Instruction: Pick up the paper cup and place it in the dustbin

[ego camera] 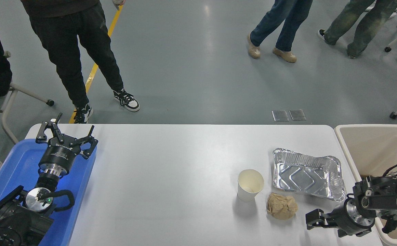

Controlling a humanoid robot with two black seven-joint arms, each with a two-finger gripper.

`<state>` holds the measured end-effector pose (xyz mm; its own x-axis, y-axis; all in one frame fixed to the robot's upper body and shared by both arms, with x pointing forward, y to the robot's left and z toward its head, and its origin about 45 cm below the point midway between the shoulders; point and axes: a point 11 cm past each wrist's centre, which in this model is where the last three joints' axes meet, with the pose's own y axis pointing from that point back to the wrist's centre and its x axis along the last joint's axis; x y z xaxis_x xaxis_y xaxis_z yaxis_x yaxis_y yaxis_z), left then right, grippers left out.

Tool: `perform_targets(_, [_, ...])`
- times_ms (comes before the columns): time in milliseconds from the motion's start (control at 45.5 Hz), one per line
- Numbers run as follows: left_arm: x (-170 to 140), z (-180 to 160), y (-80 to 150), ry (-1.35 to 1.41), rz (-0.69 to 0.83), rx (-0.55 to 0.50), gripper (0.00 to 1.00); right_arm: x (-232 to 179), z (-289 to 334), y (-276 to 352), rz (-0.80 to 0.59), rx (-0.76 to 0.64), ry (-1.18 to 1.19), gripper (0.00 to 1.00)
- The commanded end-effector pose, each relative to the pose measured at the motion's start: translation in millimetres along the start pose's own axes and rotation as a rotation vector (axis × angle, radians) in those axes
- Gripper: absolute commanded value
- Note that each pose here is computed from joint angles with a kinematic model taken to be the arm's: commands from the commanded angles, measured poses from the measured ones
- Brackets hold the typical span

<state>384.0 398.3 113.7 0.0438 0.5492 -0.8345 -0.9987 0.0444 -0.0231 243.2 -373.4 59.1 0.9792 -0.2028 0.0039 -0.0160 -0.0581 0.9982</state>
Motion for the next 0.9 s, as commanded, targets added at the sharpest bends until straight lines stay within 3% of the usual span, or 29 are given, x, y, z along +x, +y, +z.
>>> perform_targets(0, [0.0, 0.0, 0.0, 0.000, 0.000, 0.000, 0.99, -0.3, -3.5, -3.0, -0.002, 0.000, 0.013, 1.00])
perform_targets(440, [0.0, -0.3, 0.0, -0.001, 0.000, 0.001, 0.99, 17.0, -4.5, 17.1, 0.036, 0.013, 0.000, 1.00])
perform_targets(879, [0.7, 0.3, 0.7, -0.002, 0.002, 0.001, 0.99, 58.9, 12.7, 157.0, 0.152, -0.056, 0.034, 1.00])
